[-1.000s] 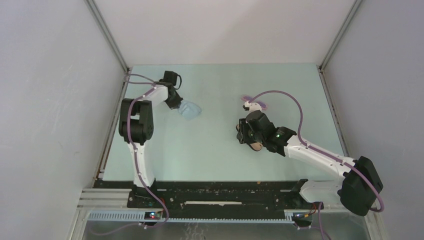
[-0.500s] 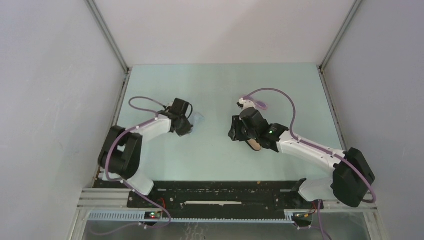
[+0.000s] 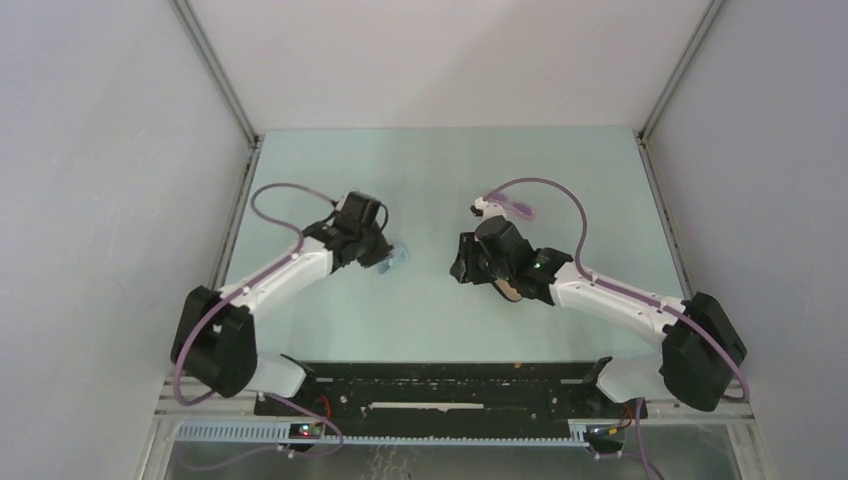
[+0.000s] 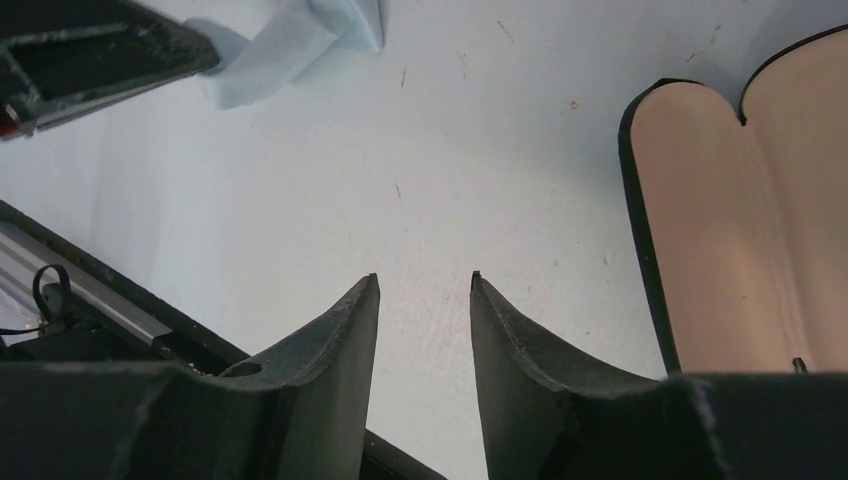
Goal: Organize the sunglasses
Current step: Adjust the glasses cleaning cloth at the center of the board.
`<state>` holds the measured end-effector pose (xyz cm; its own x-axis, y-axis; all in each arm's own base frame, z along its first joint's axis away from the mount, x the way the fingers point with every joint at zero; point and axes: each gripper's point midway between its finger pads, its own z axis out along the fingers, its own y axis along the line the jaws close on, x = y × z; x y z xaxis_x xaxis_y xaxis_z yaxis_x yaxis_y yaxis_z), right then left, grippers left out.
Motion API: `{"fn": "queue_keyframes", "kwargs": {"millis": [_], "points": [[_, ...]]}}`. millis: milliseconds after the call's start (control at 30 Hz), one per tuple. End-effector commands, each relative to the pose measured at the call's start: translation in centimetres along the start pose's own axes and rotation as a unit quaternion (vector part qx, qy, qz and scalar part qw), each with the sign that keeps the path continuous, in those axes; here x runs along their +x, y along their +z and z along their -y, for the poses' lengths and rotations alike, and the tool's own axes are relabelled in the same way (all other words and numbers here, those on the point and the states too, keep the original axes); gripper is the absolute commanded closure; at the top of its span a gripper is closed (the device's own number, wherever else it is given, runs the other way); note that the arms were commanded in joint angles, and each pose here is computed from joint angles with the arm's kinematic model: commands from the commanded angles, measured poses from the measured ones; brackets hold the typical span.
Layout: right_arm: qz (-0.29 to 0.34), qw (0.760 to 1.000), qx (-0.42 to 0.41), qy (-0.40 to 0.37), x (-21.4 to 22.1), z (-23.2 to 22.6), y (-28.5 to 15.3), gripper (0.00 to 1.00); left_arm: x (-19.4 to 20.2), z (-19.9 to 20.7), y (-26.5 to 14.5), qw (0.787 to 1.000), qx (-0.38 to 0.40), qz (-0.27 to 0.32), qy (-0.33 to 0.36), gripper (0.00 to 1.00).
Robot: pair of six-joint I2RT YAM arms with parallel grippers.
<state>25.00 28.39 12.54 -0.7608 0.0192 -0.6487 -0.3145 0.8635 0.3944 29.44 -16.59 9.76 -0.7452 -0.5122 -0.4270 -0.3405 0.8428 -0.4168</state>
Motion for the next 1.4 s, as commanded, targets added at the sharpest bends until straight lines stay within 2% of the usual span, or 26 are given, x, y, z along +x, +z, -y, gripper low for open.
{"fn": "queue_keyframes", "kwargs": {"millis": [0, 133, 267, 367, 500, 667, 767, 900, 1000, 1233, 1367], "points": [[0.055, 0.998, 0.001, 0.027, -2.4, 0.4, -2.6, 0.53, -2.0, 6.8, -1.5, 0.996, 0.057, 0.009, 0.072, 1.00], [0.088, 0.995, 0.051, 0.023, -2.9, 3.2, -4.8, 0.52, -0.9, 8.6, -2.2, 0.990, 0.099, 0.004, 0.100, 1.00], [0.096, 0.993, 0.065, 0.016, -2.7, 4.5, -5.8, 0.52, -1.1, 10.1, -3.8, 0.985, 0.128, 0.014, 0.116, 1.00], [0.095, 0.993, 0.070, -0.015, -2.4, 3.9, -5.5, 0.52, -2.1, 7.6, -1.6, 0.991, 0.086, 0.021, 0.098, 1.00], [0.083, 0.995, 0.048, -0.025, -2.1, 1.9, -3.6, 0.52, -2.7, 2.8, 3.6, 0.998, 0.026, -0.010, 0.060, 1.00], [0.051, 0.997, 0.016, -0.052, -1.2, -1.4, -0.4, 0.51, -2.3, -0.3, 6.1, 0.999, -0.009, -0.029, 0.045, 1.00], [0.048, 0.995, 0.008, -0.084, -0.7, -4.1, 1.1, 0.51, -1.9, -2.1, 6.2, 0.999, -0.021, -0.037, 0.026, 1.00], [0.046, 0.995, -0.002, -0.087, -0.2, -6.2, 3.9, 0.51, -1.0, -5.8, 5.6, 0.995, -0.085, -0.049, 0.009, 1.00], [0.029, 0.994, -0.028, -0.098, 0.4, -8.1, 5.8, 0.52, -0.4, -7.3, 4.6, 0.994, -0.105, -0.042, 0.000, 1.00], [0.005, 0.989, -0.063, -0.132, 1.9, -12.1, 8.2, 0.54, -0.5, -8.6, 1.0, 0.995, -0.103, -0.004, -0.008, 1.00], [0.006, 0.987, -0.068, -0.146, 2.8, -13.4, 9.6, 0.54, -1.3, -9.5, 1.7, 0.993, -0.120, 0.001, -0.013, 1.00]]}}
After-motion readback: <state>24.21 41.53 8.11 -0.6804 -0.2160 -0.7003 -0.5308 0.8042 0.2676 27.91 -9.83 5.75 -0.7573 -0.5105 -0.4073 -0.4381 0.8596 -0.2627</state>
